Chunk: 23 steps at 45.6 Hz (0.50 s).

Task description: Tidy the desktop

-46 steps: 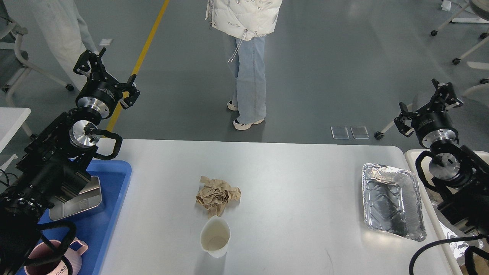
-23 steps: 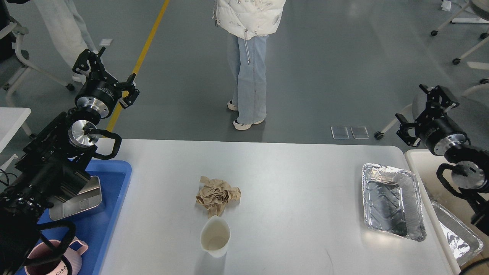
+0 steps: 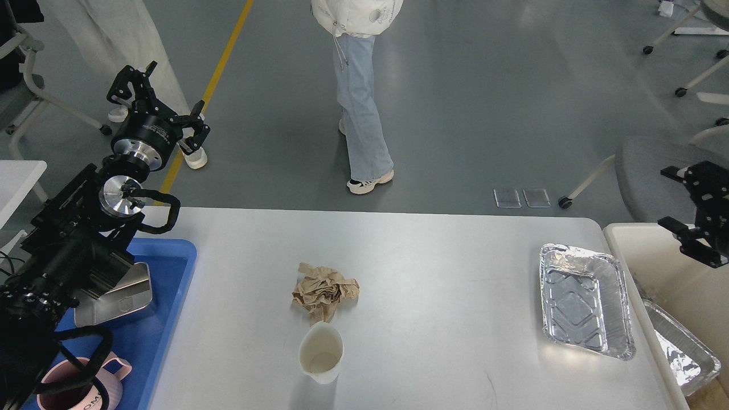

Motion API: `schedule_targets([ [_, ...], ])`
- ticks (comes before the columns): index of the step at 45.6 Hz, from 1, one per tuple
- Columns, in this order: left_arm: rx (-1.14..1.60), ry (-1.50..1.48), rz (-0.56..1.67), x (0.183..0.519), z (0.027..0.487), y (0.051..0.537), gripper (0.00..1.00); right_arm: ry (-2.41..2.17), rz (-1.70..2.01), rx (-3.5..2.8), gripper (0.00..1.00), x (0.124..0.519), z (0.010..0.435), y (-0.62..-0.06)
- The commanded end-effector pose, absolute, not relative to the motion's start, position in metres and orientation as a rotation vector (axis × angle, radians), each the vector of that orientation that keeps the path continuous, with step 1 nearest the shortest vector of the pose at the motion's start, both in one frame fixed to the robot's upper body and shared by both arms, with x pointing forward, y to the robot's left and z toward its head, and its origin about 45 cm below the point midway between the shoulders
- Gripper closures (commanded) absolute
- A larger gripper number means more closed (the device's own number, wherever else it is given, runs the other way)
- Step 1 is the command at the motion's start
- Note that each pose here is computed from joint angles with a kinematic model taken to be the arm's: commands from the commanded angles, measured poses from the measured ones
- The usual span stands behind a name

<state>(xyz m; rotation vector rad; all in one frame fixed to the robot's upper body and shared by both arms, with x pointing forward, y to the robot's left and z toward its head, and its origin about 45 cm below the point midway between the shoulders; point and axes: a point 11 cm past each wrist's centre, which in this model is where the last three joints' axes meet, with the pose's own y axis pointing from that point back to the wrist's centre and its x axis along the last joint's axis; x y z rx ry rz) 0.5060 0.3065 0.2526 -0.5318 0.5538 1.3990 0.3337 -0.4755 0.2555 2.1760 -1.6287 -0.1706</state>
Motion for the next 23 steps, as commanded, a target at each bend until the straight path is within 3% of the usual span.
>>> schedule_targets([
  [1, -0.534, 0.552, 1.390, 0.506, 0.254, 0.305, 0.02, -1.462, -0.090, 2.105, 0.00, 0.307, 0.258, -0.479],
  [10, -0.531, 0.551, 1.387, 0.507, 0.255, 0.304, 0.02, -1.327, -0.068, 2.028, 0.00, 0.277, 0.269, -0.484],
  [23, -0.526, 0.550, 1.388, 0.507, 0.255, 0.305, 0.02, -1.300, -0.093, 2.053, 0.00, 0.266, 0.292, -0.469],
])
